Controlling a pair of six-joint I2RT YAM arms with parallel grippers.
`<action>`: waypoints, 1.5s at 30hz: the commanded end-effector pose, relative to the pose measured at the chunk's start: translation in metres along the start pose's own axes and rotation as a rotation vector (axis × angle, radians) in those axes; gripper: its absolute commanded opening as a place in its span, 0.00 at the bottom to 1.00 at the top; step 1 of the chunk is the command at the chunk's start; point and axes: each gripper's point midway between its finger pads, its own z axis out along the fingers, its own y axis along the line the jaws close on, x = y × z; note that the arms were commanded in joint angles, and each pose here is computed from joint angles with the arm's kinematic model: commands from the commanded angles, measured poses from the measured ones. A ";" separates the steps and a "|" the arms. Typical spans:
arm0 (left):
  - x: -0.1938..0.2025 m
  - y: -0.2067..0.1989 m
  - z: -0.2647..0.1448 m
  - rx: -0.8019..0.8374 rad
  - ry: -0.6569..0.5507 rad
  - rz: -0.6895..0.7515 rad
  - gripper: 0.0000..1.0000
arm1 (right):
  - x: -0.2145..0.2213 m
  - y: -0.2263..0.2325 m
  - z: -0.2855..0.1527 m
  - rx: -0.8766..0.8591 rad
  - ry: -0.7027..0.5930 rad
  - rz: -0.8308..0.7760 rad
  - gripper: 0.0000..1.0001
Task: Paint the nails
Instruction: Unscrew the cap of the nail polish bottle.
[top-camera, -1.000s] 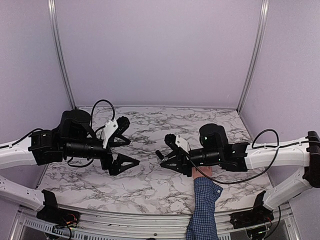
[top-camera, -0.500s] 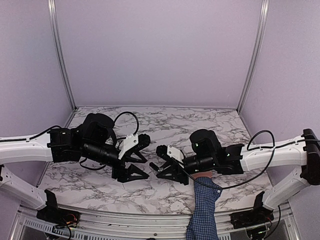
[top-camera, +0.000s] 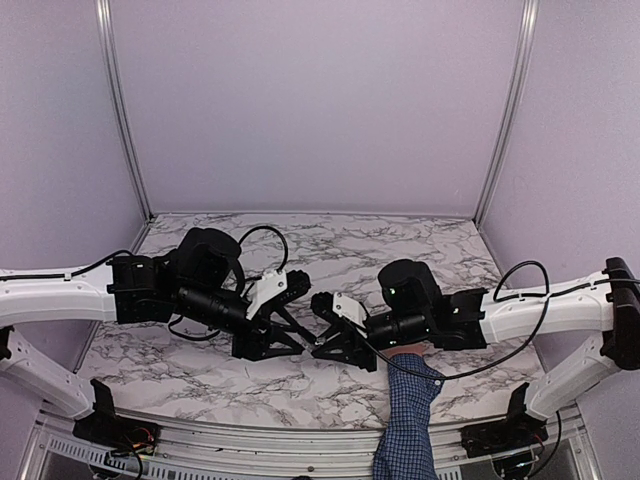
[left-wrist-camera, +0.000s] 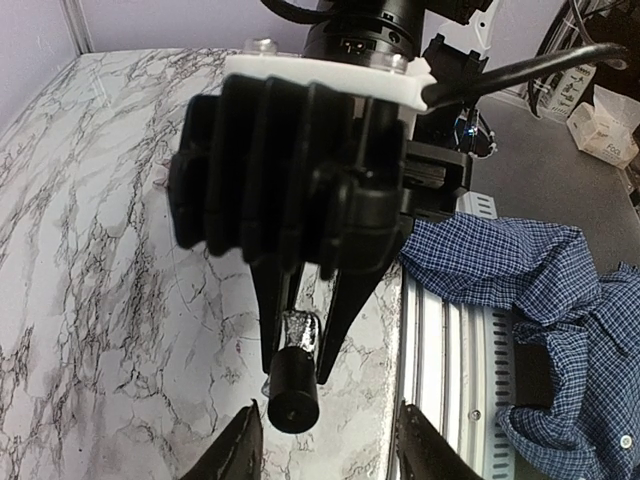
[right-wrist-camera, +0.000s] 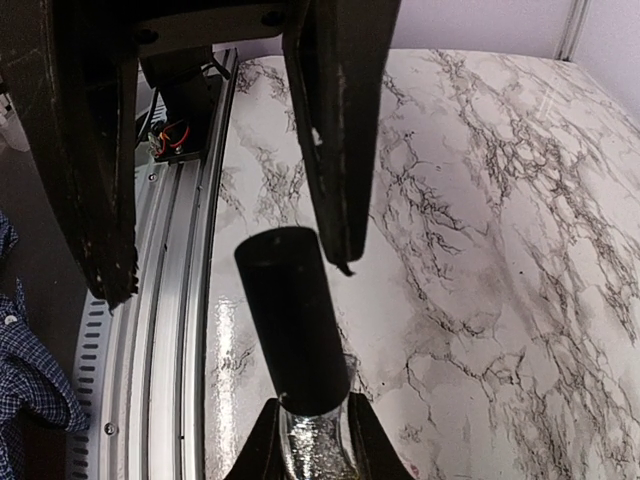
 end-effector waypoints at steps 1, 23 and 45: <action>-0.018 0.000 0.001 -0.005 -0.047 0.019 0.45 | -0.017 0.003 0.002 -0.015 -0.037 -0.013 0.00; -0.011 0.004 0.016 0.001 -0.013 0.010 0.33 | -0.015 0.010 0.005 -0.046 -0.031 -0.016 0.00; -0.007 0.001 0.015 -0.009 0.008 0.028 0.00 | -0.009 0.010 0.008 -0.048 -0.015 -0.014 0.00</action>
